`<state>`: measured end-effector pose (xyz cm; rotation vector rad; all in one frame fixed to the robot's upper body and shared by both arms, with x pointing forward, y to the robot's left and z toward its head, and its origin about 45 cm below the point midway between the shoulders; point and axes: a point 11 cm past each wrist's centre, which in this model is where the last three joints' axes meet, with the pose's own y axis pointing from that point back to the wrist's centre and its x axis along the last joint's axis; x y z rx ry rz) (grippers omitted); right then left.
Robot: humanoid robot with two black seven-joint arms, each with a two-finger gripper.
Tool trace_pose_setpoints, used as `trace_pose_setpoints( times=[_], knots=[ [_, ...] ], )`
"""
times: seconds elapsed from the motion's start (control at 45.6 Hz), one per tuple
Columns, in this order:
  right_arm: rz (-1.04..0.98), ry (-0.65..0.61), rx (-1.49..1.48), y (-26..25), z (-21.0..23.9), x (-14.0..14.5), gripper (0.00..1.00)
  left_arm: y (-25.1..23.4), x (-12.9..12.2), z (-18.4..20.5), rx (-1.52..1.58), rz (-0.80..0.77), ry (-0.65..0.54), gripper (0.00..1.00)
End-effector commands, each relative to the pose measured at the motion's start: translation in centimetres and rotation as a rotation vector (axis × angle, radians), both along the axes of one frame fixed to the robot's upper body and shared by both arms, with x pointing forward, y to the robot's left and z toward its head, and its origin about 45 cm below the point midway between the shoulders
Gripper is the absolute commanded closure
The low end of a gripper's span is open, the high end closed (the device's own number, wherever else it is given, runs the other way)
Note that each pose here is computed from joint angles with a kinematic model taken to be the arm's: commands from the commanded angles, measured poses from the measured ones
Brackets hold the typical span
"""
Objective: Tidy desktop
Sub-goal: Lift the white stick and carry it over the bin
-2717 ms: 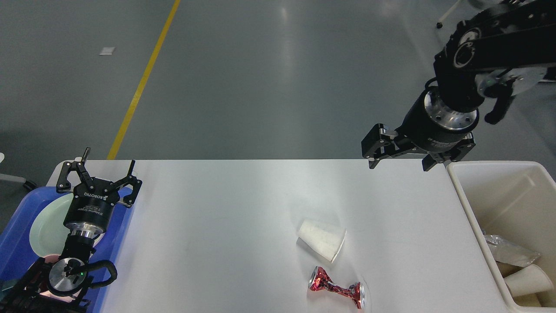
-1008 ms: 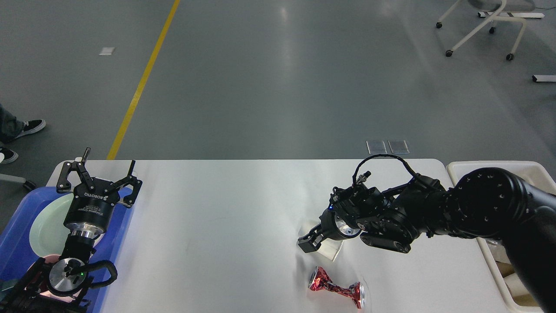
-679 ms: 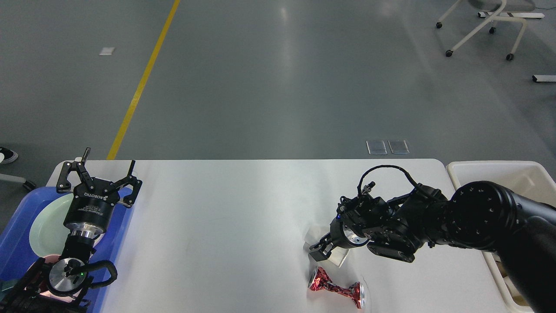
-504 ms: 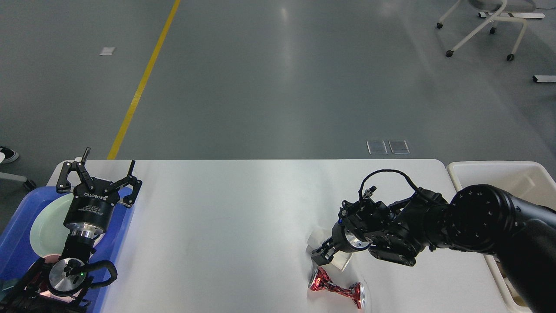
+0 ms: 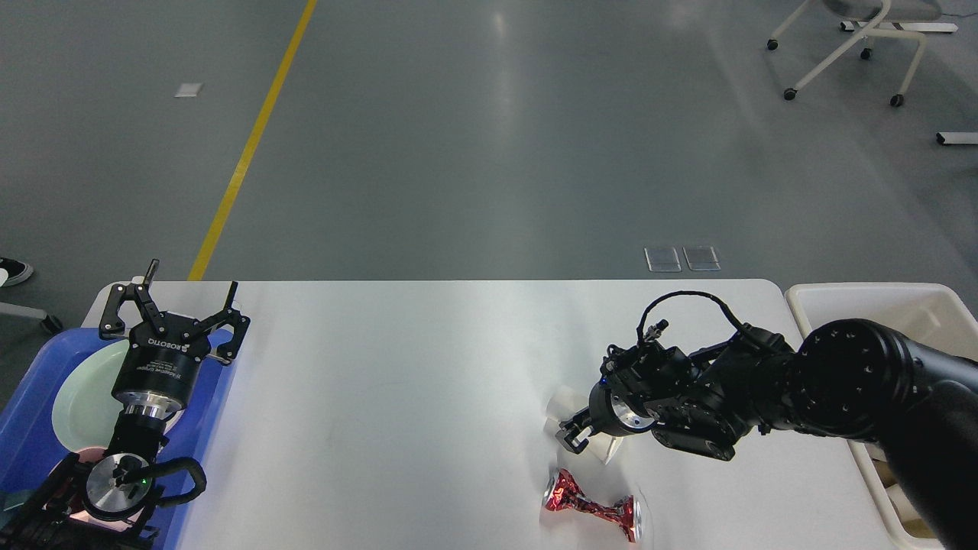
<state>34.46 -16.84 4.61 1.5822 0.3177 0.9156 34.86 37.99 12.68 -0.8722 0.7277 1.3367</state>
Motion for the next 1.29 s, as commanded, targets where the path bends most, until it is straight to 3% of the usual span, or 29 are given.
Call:
trace_pose_setpoints(
  times=[0.0,0.46,0.789,0.898,1.074,1.271],
  knots=[
    [-0.028,-0.014,0.006,-0.3,1.2,1.1,1.0,0.0,0.0,0.0,0.0,0.0,0.0,0.04],
    [-0.118,0.027,0.062,-0.7,6.7,2.2,1.0,0.0,0.0,0.0,0.0,0.0,0.0,0.04],
    [-0.379,0.18,0.07,-1.3,19.3,5.0,1.0,0.0,0.0,0.0,0.0,-0.001,0.001,0.04],
    [-0.437,0.219,0.048,-1.8,23.4,4.7,1.0,0.0,0.0,0.0,0.0,0.0,0.0,0.04],
    [-0.562,0.178,0.06,-4.4,28.9,4.2,1.0,0.0,0.0,0.0,0.0,-0.001,0.001,0.04],
    [-0.67,0.156,0.038,-6.8,32.1,1.8,1.0,0.0,0.0,0.0,0.0,0.0,0.0,0.04]
  ],
)
